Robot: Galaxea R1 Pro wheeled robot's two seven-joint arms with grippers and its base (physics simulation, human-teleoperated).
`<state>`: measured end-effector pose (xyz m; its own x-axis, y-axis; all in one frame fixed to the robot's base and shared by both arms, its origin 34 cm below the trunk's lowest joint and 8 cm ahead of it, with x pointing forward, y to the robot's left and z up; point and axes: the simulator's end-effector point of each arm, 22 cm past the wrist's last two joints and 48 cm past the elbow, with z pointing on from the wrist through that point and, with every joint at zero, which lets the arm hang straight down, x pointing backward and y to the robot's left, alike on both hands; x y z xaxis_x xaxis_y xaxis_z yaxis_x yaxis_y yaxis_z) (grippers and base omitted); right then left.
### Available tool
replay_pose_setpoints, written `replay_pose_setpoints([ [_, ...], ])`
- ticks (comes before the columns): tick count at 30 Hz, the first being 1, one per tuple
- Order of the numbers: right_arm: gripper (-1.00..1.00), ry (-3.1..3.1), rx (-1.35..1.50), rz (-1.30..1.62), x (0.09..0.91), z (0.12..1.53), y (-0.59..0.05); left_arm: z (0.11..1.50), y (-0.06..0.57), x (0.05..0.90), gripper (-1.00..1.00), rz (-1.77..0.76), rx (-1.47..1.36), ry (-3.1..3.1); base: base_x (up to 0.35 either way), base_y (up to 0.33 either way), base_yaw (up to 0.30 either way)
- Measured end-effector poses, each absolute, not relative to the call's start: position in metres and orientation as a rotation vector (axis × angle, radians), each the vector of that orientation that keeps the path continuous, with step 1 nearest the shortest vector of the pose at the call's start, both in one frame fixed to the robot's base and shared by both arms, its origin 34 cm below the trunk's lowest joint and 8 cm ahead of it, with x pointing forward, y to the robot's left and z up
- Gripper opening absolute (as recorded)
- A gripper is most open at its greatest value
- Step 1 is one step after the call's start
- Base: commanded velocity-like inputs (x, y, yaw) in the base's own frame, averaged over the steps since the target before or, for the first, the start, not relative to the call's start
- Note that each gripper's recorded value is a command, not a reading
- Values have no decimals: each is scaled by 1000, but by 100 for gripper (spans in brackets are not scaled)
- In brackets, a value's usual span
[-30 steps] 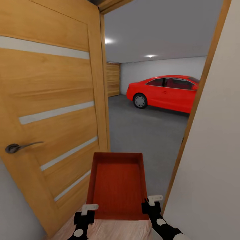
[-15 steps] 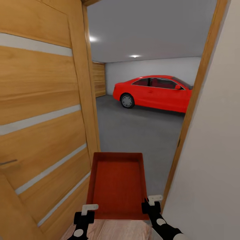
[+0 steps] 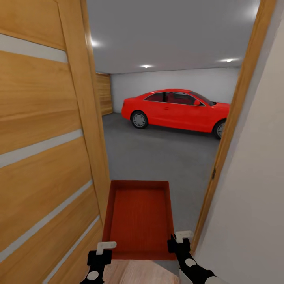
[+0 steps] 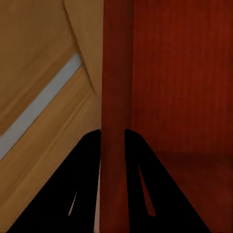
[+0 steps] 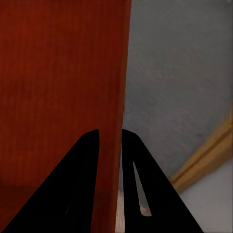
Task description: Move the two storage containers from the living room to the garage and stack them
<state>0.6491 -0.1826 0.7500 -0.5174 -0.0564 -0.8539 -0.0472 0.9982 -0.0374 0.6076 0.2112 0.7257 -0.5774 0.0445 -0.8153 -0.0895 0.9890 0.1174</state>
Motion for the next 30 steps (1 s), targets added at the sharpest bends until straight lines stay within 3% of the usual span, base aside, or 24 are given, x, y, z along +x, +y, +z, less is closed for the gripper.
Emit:
replay_pose_setpoints([
  [6,-100,2113,-74,-12,649,750,-182,726,211,607,-100,179,-34,2177,250,194,-72],
  [25,-100,2118,-67,-11,648,749,-183,726,211,608,-100,180,-27,2182,250,194,-245],
  [30,-100,2119,-67,-10,648,749,-183,726,211,608,-100,180,-26,2182,250,194,-76],
])
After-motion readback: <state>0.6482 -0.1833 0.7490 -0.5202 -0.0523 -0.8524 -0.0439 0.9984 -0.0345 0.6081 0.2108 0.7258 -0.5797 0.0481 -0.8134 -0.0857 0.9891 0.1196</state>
